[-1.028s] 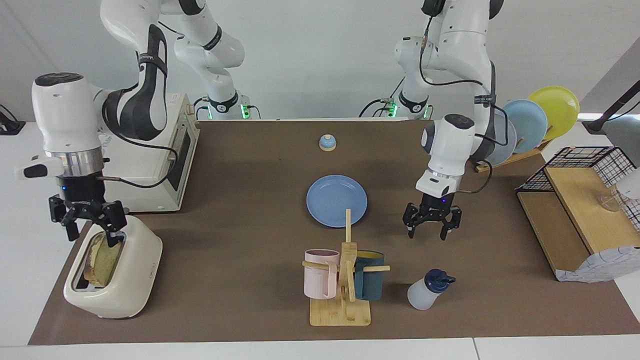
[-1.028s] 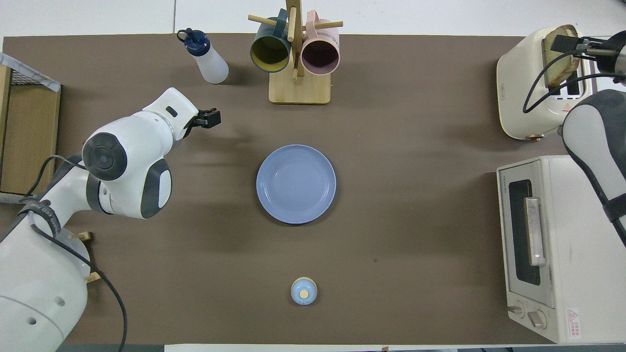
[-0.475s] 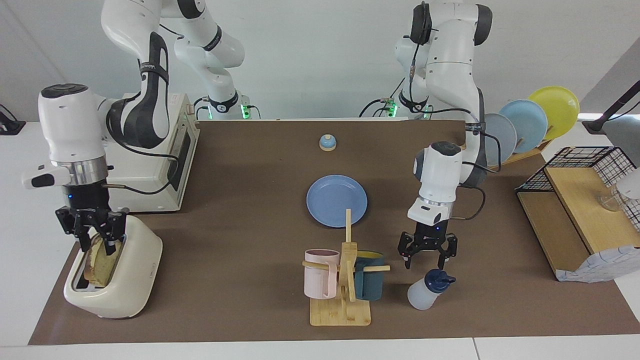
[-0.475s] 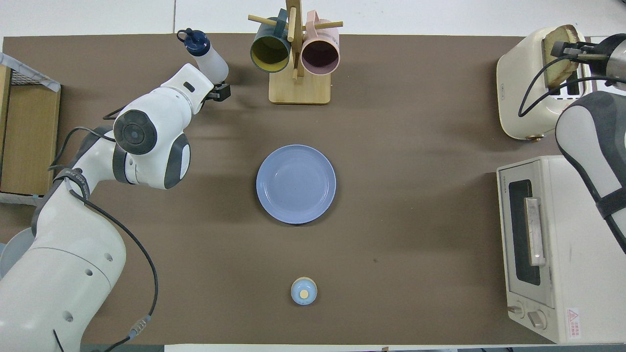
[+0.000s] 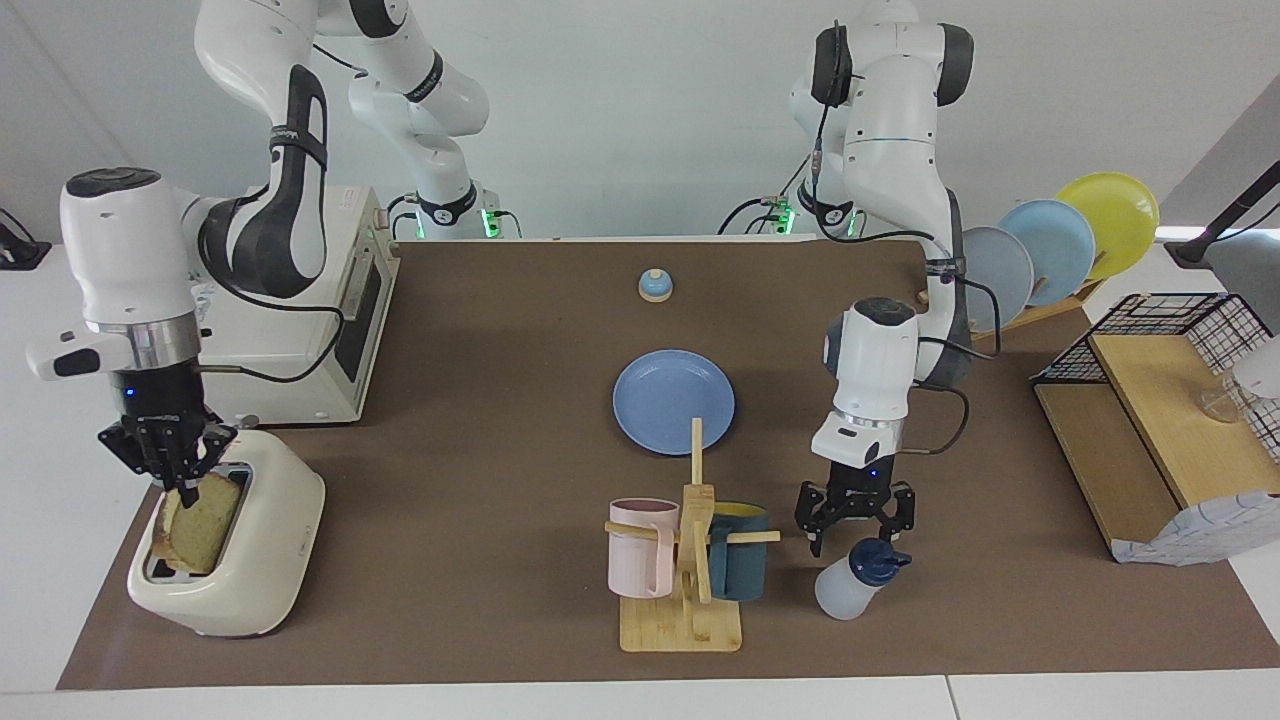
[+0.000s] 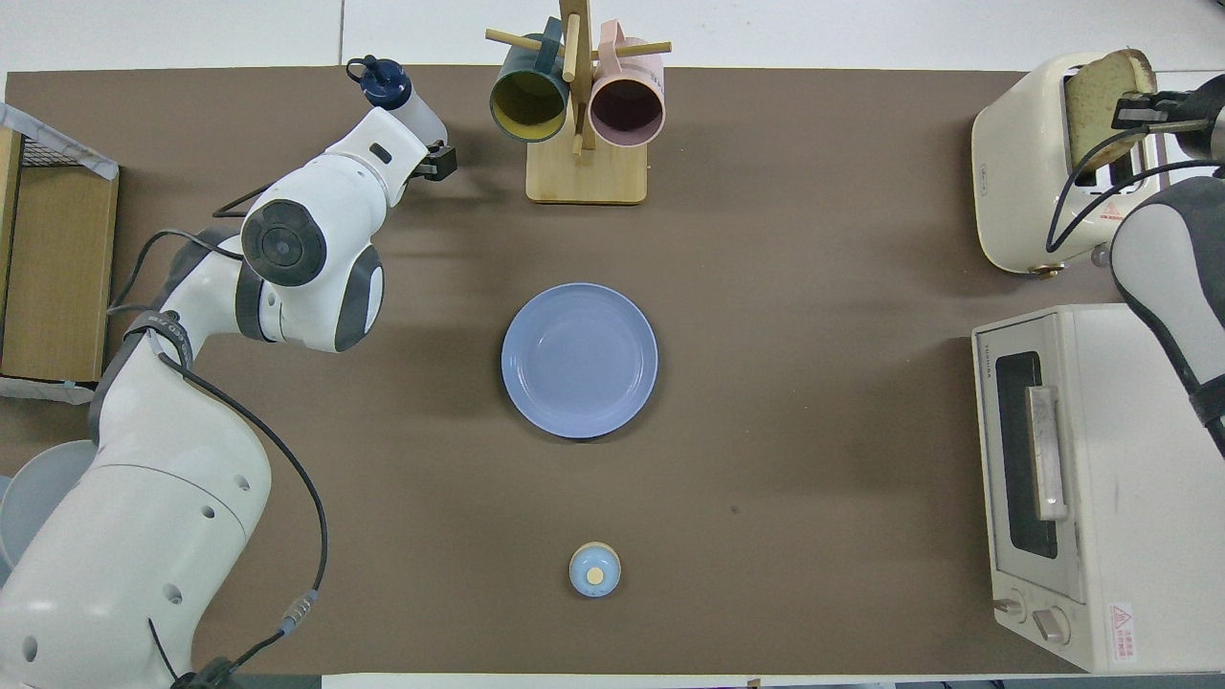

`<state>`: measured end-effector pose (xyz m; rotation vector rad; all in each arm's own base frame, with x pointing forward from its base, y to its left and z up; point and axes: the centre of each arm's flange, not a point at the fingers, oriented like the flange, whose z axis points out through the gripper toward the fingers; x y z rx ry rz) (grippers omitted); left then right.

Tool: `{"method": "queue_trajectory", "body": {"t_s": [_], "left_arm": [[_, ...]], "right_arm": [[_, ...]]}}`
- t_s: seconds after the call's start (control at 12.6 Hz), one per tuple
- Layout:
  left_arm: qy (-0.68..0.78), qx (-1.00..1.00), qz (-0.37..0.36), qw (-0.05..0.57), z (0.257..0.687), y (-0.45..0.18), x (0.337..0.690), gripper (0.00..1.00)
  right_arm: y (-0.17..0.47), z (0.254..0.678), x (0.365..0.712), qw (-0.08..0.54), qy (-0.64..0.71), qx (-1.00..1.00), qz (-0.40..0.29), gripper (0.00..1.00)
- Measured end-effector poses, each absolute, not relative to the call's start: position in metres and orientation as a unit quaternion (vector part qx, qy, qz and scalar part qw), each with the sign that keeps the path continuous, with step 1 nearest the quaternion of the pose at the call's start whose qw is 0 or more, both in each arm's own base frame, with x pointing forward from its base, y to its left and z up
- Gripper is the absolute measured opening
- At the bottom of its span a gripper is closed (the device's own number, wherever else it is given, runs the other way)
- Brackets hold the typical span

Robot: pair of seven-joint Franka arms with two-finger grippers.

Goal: Put bread on plate and add seasoning
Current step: 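Grasp the bottle with the left gripper while the right gripper grasps the bread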

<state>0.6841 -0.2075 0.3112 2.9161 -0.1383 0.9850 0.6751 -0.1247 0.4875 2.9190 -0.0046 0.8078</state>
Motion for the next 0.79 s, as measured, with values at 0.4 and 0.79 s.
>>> {"method": "queue_trajectory", "body": {"t_s": [0.4, 0.79], "left_arm": [[-0.050, 0.945, 0.323, 0.025, 0.308, -0.211, 0.690, 1.00], [-0.054, 0.944, 0.325, 0.022, 0.308, -0.215, 0.691, 1.00]], "right_arm": [[-0.097, 0.585, 0.675, 0.061, 0.066, 0.967, 0.238, 0.10], [0.021, 0.610, 0.654, 0.029, 0.146, 0.972, 0.184, 0.07]]}}
